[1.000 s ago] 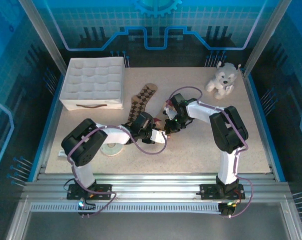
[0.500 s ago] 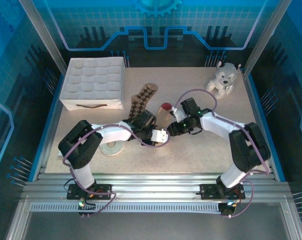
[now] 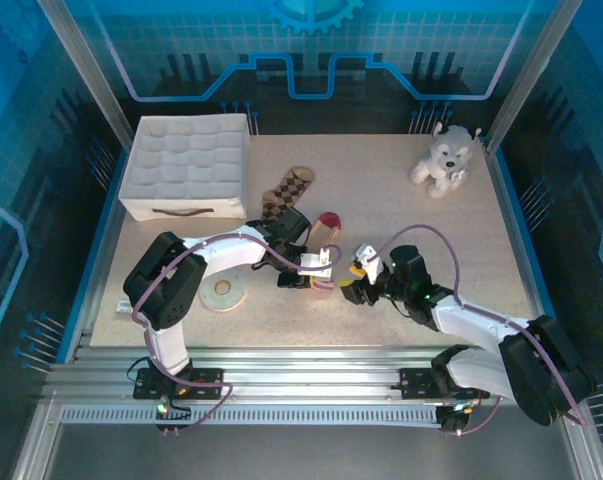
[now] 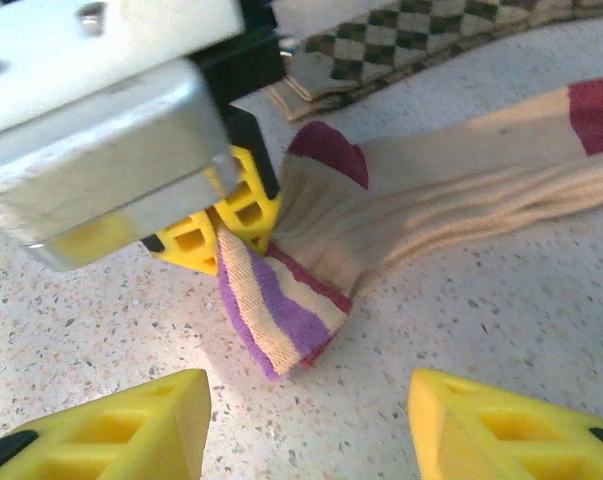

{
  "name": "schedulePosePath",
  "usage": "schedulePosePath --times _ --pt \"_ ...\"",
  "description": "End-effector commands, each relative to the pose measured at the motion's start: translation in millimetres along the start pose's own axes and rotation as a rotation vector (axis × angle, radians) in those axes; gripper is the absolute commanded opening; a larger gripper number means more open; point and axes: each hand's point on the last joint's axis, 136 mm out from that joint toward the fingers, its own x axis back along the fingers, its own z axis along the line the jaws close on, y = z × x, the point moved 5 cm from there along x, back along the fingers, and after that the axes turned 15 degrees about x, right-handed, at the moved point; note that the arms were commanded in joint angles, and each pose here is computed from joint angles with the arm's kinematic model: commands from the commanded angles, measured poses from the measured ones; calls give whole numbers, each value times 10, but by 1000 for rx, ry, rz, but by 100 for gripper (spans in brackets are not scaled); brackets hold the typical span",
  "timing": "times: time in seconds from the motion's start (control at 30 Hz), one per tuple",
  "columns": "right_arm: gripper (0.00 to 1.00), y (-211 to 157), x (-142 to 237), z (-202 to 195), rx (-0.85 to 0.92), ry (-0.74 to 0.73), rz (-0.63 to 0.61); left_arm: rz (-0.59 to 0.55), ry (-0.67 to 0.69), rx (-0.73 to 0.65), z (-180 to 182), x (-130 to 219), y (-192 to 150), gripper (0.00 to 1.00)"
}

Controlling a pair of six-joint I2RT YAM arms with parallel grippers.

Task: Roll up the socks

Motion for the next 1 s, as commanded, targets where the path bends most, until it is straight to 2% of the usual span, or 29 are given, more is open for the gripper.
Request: schedulePosePath --times 0.0,0.2,0.43,0.97 --pt "54 265 -63 1 181 -42 -121 -10 -68 17 -40 36 -5 0" --pt "55 192 -268 181 315 -30 -104 -25 -87 18 -21 86 -9 0" --pt "56 124 -429 242 377 -46 -84 -61 -101 23 -11 164 -9 0" --pt "54 -74 -677 249 406 -46 -45 -78 -126 31 -9 230 -47 0"
